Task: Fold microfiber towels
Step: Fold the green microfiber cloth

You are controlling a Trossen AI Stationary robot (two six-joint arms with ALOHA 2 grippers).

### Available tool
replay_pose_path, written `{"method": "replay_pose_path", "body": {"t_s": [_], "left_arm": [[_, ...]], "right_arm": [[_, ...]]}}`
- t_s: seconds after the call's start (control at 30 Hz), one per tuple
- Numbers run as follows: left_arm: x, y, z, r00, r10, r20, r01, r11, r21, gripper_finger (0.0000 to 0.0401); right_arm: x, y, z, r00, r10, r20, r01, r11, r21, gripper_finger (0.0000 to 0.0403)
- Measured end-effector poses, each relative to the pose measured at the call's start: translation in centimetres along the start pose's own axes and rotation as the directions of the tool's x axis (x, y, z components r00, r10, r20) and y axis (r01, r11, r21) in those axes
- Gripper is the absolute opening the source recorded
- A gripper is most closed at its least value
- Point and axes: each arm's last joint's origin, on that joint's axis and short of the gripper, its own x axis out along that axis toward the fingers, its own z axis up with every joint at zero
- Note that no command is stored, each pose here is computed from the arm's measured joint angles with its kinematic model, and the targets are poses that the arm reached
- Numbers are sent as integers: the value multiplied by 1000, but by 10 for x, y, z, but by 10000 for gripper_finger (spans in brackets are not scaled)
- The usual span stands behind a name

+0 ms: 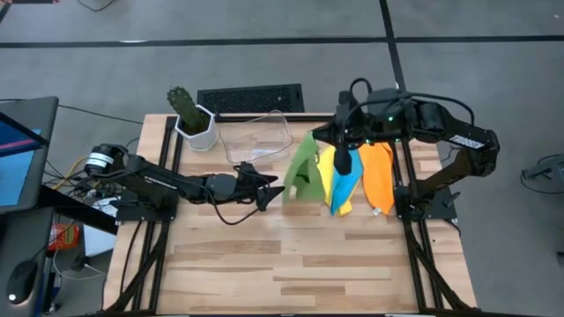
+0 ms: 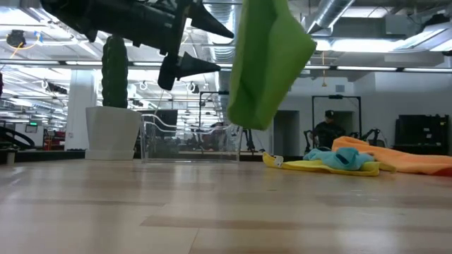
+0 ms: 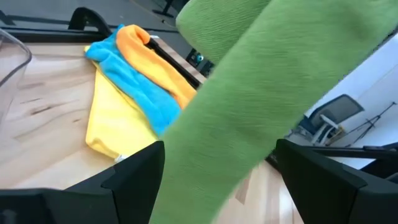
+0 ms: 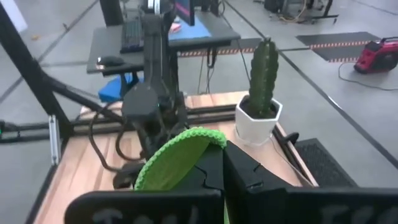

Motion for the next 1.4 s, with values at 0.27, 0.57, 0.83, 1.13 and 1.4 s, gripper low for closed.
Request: {"method": "replay_pose_path", "body": {"t_s": [0.27,0.57,0.83,1.13,1.4], "left_arm": [[-1,-2,-3,1000,-1,-13,2,998,65,300],[-2,3,-7,996,89,-22,-86,990,110,300],[0,14,-4,979,200,25,-202,964,175,300],[4,22,3,980,199,15,-198,957,214,300],[2,15,-3,986,168,-9,-162,963,218,300]], "right_arm": [[1,-10,4,998,-39,46,37,998,44,17],[9,-20,6,995,-83,60,80,995,59,19],[9,-20,6,995,-76,60,72,995,64,21],[9,-19,11,992,-48,113,39,996,79,20],[8,-19,11,992,-50,118,41,996,79,25]]}}
